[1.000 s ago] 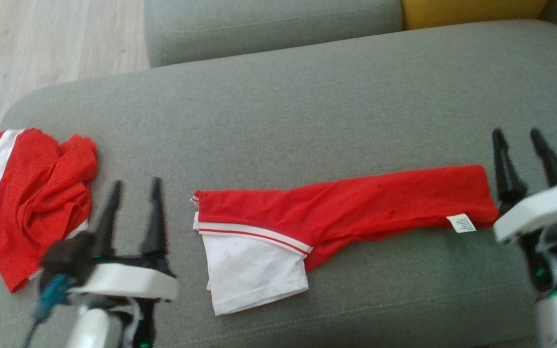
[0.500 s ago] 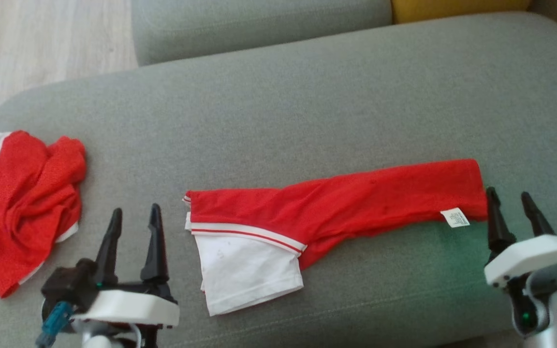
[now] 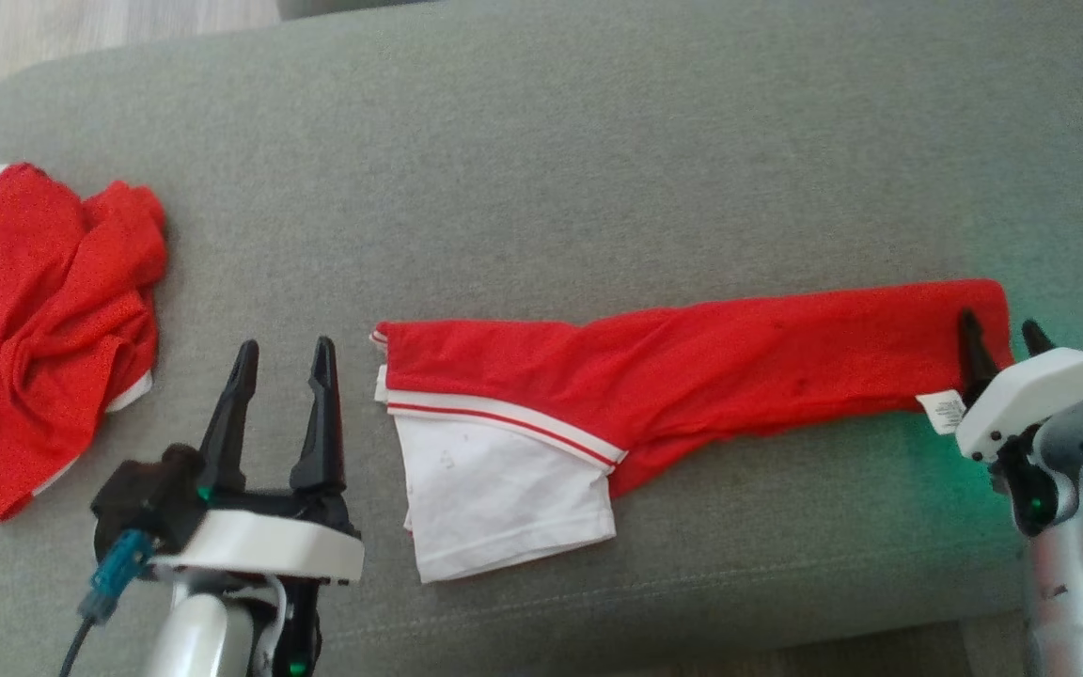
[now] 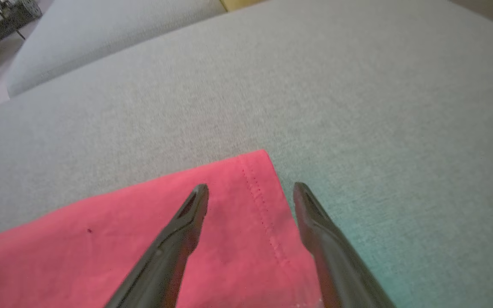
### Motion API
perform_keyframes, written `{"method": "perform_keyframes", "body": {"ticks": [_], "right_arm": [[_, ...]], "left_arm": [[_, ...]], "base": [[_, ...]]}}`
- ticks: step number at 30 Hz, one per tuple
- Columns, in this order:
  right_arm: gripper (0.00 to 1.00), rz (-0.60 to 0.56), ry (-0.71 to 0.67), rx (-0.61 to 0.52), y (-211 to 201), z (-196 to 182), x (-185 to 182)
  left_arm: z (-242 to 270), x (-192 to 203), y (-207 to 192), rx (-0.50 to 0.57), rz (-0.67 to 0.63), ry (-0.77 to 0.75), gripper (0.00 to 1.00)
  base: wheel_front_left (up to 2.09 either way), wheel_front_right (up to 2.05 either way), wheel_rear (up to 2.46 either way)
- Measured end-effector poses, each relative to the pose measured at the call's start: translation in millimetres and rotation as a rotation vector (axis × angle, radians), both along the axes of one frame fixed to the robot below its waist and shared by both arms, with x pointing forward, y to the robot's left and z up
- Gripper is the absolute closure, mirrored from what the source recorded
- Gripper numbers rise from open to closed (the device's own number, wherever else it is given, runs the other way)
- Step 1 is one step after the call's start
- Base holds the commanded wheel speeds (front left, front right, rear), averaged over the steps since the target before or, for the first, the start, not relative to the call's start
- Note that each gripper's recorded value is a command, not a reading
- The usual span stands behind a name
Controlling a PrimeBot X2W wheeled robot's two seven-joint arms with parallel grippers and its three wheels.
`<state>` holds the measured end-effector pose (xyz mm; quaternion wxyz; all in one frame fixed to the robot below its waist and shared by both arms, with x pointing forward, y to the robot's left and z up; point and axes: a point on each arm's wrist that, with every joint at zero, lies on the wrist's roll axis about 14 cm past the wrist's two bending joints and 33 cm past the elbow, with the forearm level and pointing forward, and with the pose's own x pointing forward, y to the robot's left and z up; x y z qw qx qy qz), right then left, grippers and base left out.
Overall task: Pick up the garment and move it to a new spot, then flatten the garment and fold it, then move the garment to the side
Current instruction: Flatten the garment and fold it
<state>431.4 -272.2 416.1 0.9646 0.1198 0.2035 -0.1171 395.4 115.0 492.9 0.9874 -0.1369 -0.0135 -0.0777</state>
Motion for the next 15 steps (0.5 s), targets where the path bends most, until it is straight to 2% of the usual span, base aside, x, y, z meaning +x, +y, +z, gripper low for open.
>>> {"method": "perform_keyframes", "body": {"ticks": [5,15], "right_arm": [[0.0,0.023,0.135,0.005,2.0,-28.2,0.3],[0.0,0.072,0.242,0.027,9.2,-44.2,5.9]], "left_arm": [[-1.9,6.8,7.2,0.001,0.016,0.001,0.0],[-5.4,16.4,7.7,0.024,0.011,0.0,0.0]], "base": [[0.0,0.0,0.0],[0.0,0.0,0.0]]}}
